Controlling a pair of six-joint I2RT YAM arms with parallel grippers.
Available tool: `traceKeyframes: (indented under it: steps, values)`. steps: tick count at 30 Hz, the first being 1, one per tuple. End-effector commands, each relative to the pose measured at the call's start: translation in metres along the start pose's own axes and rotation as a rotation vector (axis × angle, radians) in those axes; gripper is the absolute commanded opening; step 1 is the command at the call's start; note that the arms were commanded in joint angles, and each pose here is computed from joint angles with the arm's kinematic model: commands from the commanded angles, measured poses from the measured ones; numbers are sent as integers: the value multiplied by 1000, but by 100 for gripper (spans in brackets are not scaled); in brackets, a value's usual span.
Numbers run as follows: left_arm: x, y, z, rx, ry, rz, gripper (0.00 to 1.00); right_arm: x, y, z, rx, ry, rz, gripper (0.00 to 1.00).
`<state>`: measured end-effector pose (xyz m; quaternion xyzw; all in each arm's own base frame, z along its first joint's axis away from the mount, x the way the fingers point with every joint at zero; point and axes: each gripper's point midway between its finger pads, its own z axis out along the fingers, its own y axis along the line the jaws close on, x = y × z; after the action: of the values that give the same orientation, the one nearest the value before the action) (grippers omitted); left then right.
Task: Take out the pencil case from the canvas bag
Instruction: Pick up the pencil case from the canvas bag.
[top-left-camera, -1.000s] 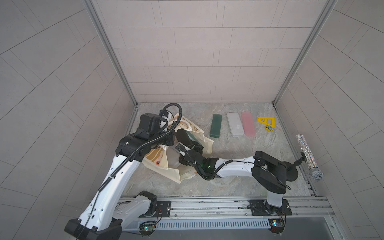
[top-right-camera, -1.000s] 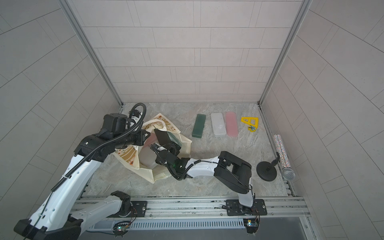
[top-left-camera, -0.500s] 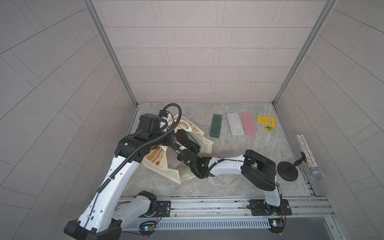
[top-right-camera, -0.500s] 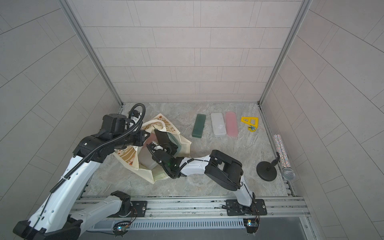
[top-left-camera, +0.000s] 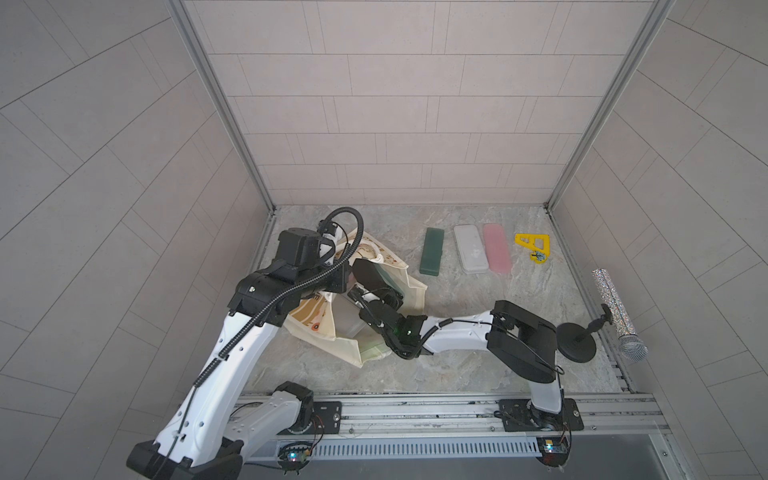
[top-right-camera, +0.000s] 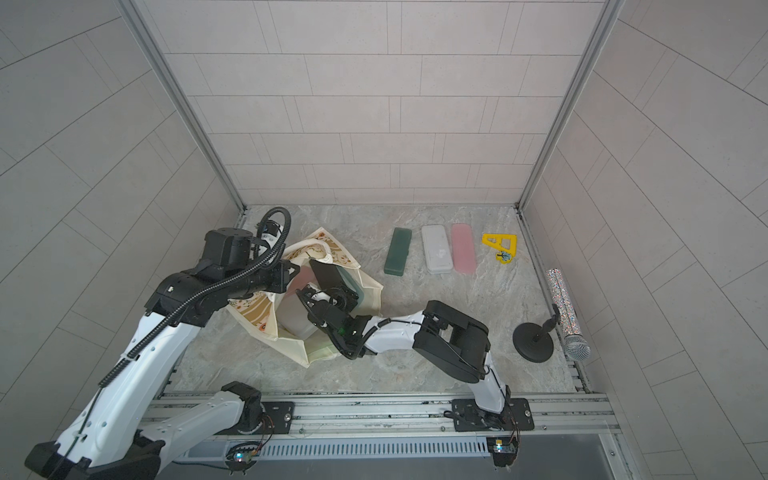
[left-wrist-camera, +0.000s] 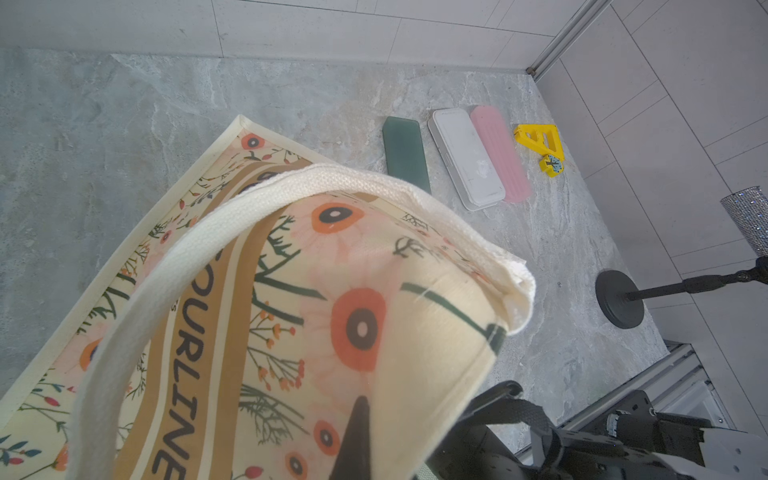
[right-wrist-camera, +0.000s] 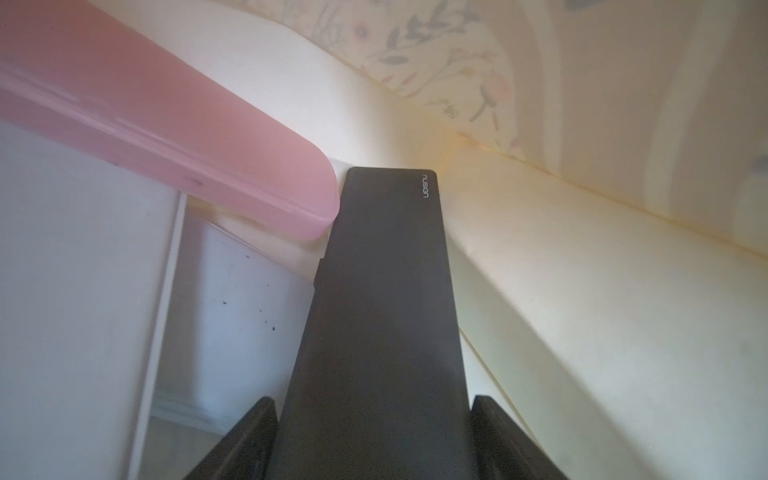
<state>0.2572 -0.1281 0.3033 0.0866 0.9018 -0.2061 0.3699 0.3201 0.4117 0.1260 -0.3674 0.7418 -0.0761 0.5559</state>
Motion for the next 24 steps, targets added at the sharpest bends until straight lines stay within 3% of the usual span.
traceKeyframes:
  steps: [1,24]
  values:
    - [-35,-10,-25,18,-152,30,0,-12,-17,-19,26,-30,55,73]
    - [-47,9,-17,-87,-196,-1,0,21,-35,-92,-150,-16,164,65]
